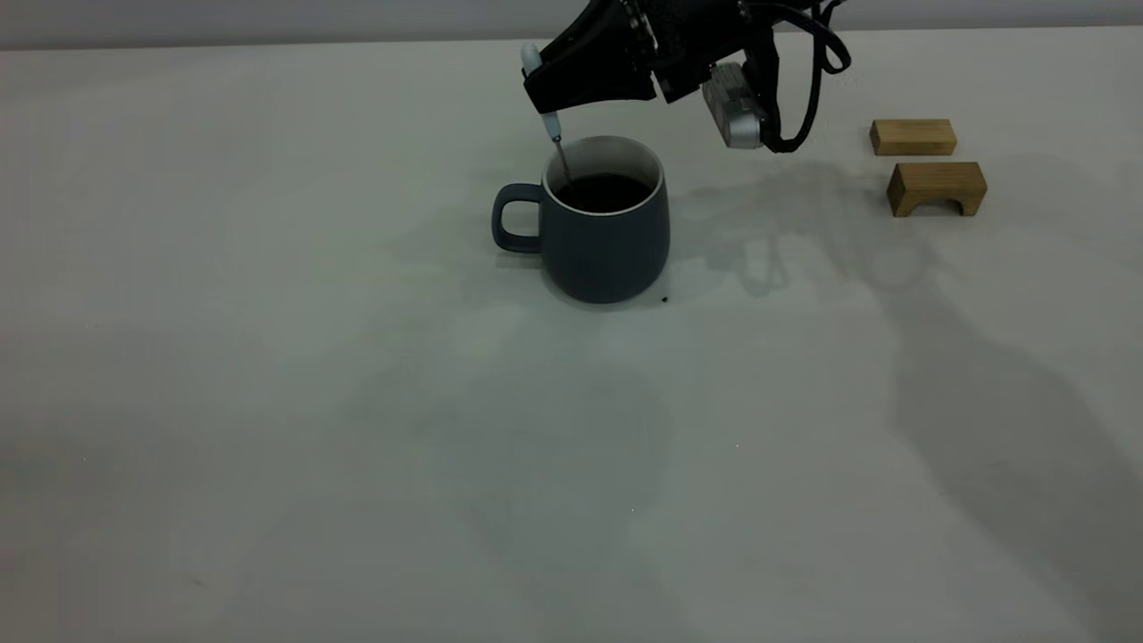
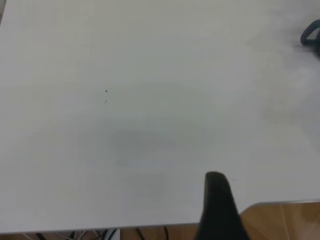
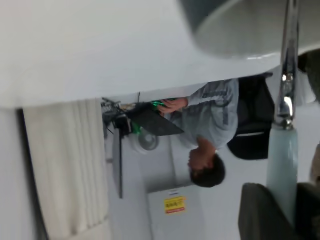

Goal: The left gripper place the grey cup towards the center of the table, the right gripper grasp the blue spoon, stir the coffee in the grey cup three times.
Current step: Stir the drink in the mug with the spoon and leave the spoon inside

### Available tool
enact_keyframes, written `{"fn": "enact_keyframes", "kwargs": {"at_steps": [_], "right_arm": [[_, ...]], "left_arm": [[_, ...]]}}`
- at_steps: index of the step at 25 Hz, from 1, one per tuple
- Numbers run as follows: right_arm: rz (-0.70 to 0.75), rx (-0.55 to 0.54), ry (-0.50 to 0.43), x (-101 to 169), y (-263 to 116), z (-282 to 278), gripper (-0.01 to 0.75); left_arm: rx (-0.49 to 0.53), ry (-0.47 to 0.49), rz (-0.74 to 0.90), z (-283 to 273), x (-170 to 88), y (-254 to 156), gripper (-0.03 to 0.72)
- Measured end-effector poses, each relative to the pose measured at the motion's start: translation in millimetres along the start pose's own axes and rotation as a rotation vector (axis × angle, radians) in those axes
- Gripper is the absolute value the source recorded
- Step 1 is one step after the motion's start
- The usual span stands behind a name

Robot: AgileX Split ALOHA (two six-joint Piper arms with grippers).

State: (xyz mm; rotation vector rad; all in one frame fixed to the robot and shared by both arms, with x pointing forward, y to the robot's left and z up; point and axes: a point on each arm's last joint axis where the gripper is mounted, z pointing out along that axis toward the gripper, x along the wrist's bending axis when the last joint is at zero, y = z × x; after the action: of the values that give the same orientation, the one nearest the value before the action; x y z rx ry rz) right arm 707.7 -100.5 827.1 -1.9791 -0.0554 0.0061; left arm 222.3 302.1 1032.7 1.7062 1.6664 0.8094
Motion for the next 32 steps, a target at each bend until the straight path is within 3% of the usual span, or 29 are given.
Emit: {"fn": "enact_keyframes", "kwargs": {"at_steps": [5,10,19,23,27,32], "right_arm": [[-0.165,-0.015,-0.003,1,3,-3,0.145],[-0.206,-0.090,-0.035,1,15,-15,0.145],[0.095,-0.123,-0.042,-1,16,-15,0.145],[0.133,-0.054,-0.018,-1,8,-7,0.145],[0.045,0.010,0.011,2,1,-4,0.145],[-0.092,-0.003,0.011,2,2,-5,0.145]], "left_arm": [[0.000,0.000,0.000,0,0,0,0.563],[0.000,0.000,0.000,0,0,0,0.563],[0.000,0.000,0.000,0,0,0,0.563],[0.000,0.000,0.000,0,0,0,0.563],[0.000,0.000,0.000,0,0,0,0.563],[0.000,0.000,0.000,0,0,0,0.563]]}}
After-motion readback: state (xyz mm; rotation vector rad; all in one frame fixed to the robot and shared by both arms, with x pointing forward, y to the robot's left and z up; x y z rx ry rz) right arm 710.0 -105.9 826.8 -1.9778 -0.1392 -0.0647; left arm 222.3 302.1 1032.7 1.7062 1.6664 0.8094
